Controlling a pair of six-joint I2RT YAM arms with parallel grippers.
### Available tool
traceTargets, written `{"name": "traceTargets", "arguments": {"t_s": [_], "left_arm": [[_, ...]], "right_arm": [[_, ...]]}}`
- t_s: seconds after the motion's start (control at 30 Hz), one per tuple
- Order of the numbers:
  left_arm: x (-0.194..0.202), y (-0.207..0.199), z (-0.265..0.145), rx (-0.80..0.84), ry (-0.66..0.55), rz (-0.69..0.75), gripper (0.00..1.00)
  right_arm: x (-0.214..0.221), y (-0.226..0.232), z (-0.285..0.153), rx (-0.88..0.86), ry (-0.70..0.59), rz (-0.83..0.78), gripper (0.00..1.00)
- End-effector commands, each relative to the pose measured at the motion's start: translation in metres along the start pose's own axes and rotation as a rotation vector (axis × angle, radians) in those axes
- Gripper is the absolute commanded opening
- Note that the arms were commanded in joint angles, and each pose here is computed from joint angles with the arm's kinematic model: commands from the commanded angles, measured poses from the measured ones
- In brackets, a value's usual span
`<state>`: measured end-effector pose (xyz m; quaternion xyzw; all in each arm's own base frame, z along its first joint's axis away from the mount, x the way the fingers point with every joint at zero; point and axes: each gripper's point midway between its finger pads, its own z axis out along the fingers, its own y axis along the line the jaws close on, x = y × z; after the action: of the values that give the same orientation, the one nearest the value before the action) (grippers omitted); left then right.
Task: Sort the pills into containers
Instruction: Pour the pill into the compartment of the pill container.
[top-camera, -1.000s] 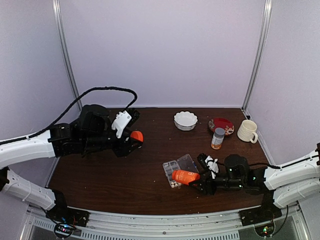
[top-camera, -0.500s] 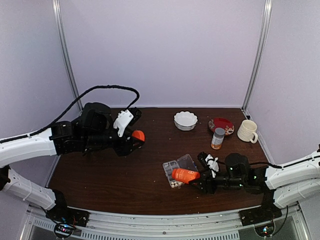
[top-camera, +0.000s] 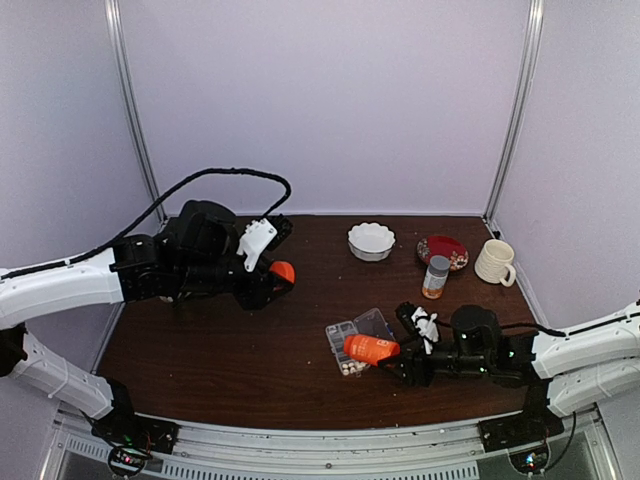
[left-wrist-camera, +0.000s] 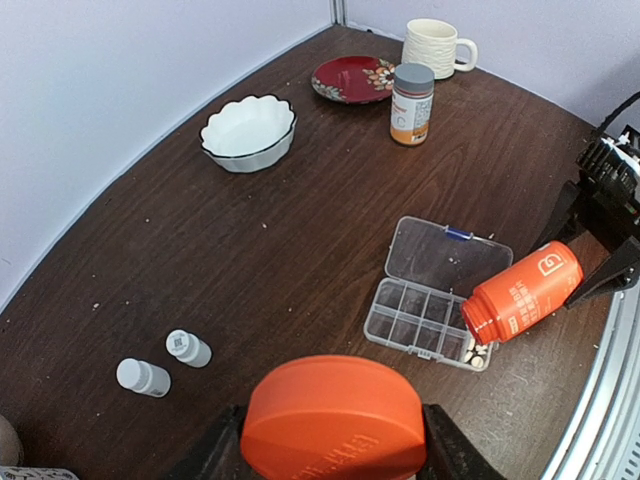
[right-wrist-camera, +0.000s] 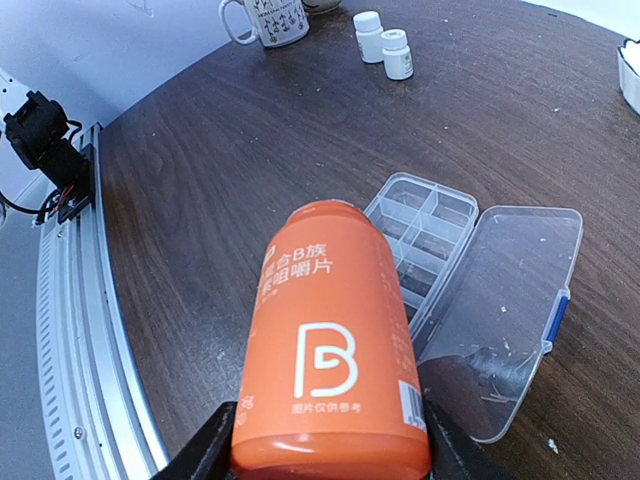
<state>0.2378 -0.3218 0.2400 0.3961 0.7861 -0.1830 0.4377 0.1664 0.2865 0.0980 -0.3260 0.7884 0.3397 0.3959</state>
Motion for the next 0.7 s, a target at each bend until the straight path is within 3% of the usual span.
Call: {"name": "traceTargets", "arguments": {"t_s": [0.0, 0.13, 0.23, 0.37, 0.47, 0.57, 0.67], "left_arm": [[-0.014, 0.003, -0.005, -0.004, -0.030, -0.019, 0.00], [-0.014, 0.003, -0.004, -0.004, -0.029, -0.018, 0.00], [-0.014, 0.003, -0.004, -0.005, -0.028, -0.017, 0.00], [-0.015, 0.004, -0.005, -0.007, -0.033, -0.017, 0.00], [-0.015, 0.003, -0.005, -0.005, -0.031, -0.017, 0.00], [-0.014, 0.002, -0.003, -0.004, -0.027, -0.016, 0.00], [-0.014, 0.003, -0.004, -0.004, -0.027, -0.013, 0.00]], "right_arm": [[-0.019, 0.005, -0.004, -0.022, -0.074, 0.007, 0.00], [-0.011, -0.001, 0.000, 0.012, -0.023, -0.009, 0.00], [-0.015, -0.001, -0.004, 0.007, -0.067, 0.003, 0.00], [-0.009, -0.003, 0.001, 0.025, 0.000, -0.023, 0.00], [-0.011, -0.004, 0.000, 0.026, -0.031, -0.007, 0.00], [-0.005, -0.004, 0.005, 0.032, 0.034, -0.033, 0.00], [-0.017, 0.002, -0.002, -0.002, -0.057, -0.003, 0.00]]}}
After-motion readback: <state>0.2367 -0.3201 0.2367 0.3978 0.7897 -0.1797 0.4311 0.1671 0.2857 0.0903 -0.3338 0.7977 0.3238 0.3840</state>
